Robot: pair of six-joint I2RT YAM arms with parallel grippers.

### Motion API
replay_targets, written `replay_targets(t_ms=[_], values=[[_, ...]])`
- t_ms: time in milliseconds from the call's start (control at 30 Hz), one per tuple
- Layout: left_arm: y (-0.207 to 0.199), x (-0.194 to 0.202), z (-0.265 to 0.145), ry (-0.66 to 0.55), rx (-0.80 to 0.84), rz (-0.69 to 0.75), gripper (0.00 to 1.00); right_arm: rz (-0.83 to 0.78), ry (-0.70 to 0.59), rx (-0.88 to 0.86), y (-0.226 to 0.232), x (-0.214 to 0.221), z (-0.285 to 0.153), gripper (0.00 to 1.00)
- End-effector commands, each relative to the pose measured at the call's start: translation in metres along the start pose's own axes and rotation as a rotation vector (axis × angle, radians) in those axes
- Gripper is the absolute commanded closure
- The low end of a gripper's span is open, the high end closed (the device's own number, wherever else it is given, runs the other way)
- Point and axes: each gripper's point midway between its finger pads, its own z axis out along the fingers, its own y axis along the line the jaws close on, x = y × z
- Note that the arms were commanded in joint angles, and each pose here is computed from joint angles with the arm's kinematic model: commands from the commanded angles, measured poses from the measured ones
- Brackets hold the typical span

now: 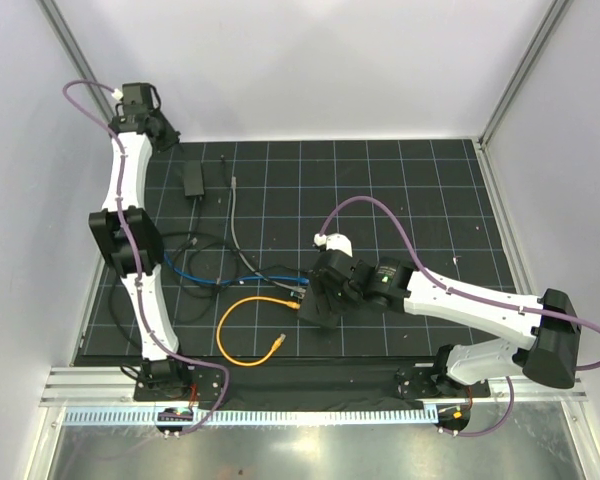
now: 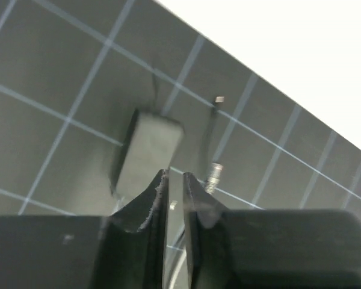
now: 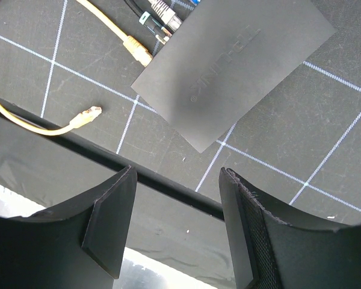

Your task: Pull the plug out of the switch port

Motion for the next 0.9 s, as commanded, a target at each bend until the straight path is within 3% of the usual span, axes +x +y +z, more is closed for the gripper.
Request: replay_targets(t_ms=[0,33,133,167,233,333,400,467,500,567,600,667,700,867], values=[[0.032,0.004,0.008,0.051,-0.068,-0.056,0.80,0.015,-0.025,-0.009,0.001,-0.006,-0.004,0.35],[0.033,-0.001,0.006,0.043,-0.079,-0.052,0.70,0.015,-0.024,-0.010,0.001,-0.006,-0.003,0.35],[0.037,-0.002,0.000,0.053,-0.098,-0.055,0.57,0.016,-0.021,-0.022,0.004,-0.006,-0.003,0.35],[0.038,-0.003,-0.003,0.053,-0.099,-0.059,0.48,0.015,-0.023,-0.025,0.005,-0.007,-0.004,0.36],[0.038,-0.005,-0.017,0.053,-0.111,-0.066,0.43,0.020,-0.029,-0.031,0.005,-0.007,-0.004,0.36],[0.038,-0.004,-0.054,0.047,-0.141,-0.110,0.40,0.016,-0.024,-0.030,0.004,-0.005,-0.003,0.35],[0.056,0.028,-0.065,0.100,-0.233,-0.161,0.40,0.013,-0.023,-0.031,0.004,-0.004,-0.003,0.36],[0.051,0.026,-0.109,0.028,-0.219,-0.203,0.41,0.004,-0.017,-0.030,0.003,-0.002,0.000,0.35],[0.074,0.070,-0.104,0.104,-0.289,-0.213,0.40,0.002,-0.018,-0.031,0.003,-0.003,-0.001,0.36],[0.071,0.081,-0.137,0.046,-0.225,-0.284,0.42,0.002,-0.023,-0.039,0.004,-0.003,-0.001,0.35],[0.091,0.123,-0.135,0.115,-0.278,-0.302,0.43,0.000,-0.025,-0.044,0.005,-0.003,-0.001,0.35],[0.101,0.140,-0.161,0.060,-0.267,-0.369,0.45,-0.002,-0.028,-0.050,0.004,-0.001,-0.001,0.35],[0.121,0.173,-0.163,0.102,-0.319,-0.370,0.46,-0.002,-0.028,-0.052,0.004,-0.001,-0.001,0.35],[0.169,0.230,-0.193,0.097,-0.481,-0.438,0.49,0.003,-0.027,-0.057,0.001,0.004,0.002,0.35]])
